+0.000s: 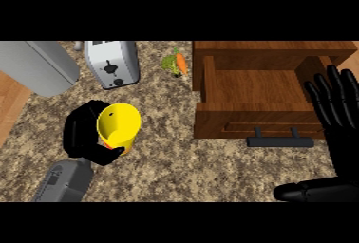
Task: Pick up the cup, place it into the drawer and close the drawer
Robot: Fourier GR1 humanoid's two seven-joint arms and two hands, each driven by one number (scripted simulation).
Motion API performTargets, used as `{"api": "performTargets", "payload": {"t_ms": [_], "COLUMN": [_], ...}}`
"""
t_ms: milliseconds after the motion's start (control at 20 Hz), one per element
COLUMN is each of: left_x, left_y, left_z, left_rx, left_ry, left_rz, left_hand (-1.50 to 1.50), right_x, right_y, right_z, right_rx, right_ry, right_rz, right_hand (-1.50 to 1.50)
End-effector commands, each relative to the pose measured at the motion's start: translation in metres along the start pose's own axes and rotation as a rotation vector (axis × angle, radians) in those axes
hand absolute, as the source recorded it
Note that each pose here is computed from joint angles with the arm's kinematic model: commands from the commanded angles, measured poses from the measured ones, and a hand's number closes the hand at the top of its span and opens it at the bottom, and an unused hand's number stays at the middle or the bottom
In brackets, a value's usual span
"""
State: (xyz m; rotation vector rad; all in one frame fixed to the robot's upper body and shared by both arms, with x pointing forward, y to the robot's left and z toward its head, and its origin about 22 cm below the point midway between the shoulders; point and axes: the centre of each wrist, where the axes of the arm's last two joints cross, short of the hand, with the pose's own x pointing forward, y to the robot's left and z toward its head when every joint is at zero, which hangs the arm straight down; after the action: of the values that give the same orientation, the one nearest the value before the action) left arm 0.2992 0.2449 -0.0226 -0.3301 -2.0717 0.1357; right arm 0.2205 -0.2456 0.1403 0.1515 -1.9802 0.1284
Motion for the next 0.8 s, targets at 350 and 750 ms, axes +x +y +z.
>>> {"api": "performTargets", "payload": {"t_ms": [350,750], "left_x": [0.054,0.085], "left_y": [-0.090,-0.124], "left_z": [-0.085,-0.150], "left_rx": [-0.046,-0.105], "left_ry": [-0.035,-0.023], "left_rz": [0.020,-0.034], "left_hand": [1.50,1.50], "right_x": [0.000,-0.018], "right_y": [0.018,-0.011], "right_z": [0.001,-0.001], "right_rx": [0.003,0.005], "right_ry": [-0.018,-0.025], "right_rz": [0.026,0.032], "right_hand": [-1.50,-1.50]}}
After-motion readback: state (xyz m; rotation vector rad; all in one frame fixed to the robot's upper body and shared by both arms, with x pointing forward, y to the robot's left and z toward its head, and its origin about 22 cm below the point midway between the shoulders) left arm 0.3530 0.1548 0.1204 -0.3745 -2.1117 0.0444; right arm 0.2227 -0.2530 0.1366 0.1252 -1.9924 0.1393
